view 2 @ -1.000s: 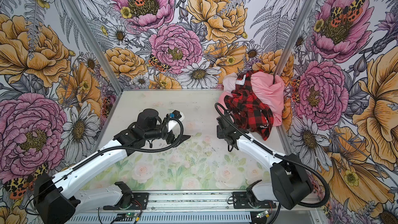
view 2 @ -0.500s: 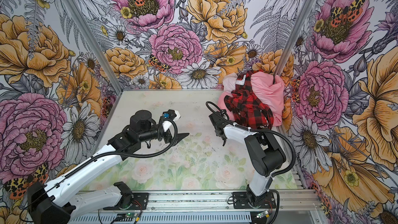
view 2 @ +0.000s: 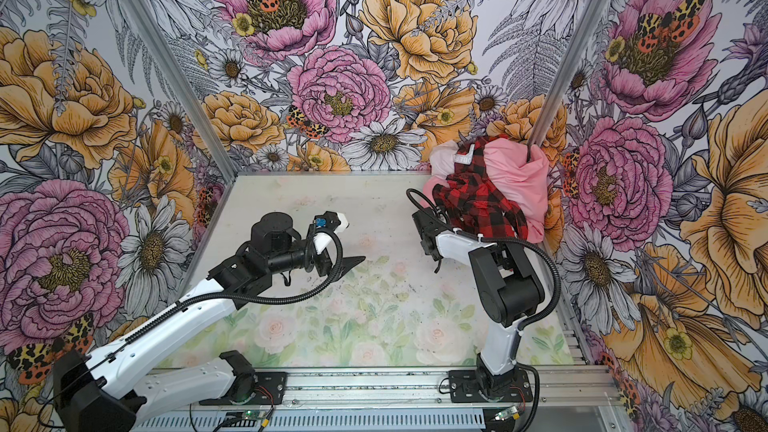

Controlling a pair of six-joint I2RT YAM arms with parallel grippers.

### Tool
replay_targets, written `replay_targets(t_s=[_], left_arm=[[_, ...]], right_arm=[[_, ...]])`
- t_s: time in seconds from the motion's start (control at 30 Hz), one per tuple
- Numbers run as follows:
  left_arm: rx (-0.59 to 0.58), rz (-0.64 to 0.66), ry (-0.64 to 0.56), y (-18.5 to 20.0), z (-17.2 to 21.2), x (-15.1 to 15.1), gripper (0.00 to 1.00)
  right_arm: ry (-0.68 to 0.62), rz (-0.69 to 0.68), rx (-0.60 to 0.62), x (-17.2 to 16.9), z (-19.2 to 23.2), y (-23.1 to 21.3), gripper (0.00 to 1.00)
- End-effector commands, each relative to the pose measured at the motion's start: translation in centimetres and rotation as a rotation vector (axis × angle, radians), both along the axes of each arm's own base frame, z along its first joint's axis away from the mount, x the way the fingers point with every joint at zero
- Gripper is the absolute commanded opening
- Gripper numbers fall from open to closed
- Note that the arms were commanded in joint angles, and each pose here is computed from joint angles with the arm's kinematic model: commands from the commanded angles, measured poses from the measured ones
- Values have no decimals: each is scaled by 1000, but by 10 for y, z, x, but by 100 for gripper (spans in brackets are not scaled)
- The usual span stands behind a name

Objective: Pick out a specific cloth from the pile
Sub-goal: 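Reach the right gripper into the pile and grasp the blue garment, then lift the blue garment high out of the pile with the right gripper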

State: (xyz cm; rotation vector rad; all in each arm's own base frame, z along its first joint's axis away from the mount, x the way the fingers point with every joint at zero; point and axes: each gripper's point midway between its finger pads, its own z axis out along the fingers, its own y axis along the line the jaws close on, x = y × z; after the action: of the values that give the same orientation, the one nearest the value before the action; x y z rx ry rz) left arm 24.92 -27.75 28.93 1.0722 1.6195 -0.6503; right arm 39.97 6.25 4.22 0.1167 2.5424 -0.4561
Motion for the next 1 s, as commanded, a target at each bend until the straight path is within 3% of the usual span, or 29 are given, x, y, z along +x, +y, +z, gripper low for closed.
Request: replay_targets(t_s=[0.0,0.1,0.43,0.57,0.63,0.8,0.97], left_arm=[[-12,-1,9,-1,-2,2,99],[-15,-1,10,-1,-1,2,99],[-20,-5,0,0,2,-1,99],[-23,-4,-10,0,5,-2,99],[-24,-2,-12,1,6,-3,99],[-31,-6,-20,2,10,-5,99],[-31,7,-29,3,12,-3,99]], right_arm=[[-27,1,14,15,5,4,44],[-14,8,23,18,3,6,37],[51,18,16,21,-8,10,34],[36,9,14,19,-3,8,16],[23,35,24,19,7,12,0],[-115,77,-17,18,85,13,0],[-349,85,-39,12,221,-4,0]])
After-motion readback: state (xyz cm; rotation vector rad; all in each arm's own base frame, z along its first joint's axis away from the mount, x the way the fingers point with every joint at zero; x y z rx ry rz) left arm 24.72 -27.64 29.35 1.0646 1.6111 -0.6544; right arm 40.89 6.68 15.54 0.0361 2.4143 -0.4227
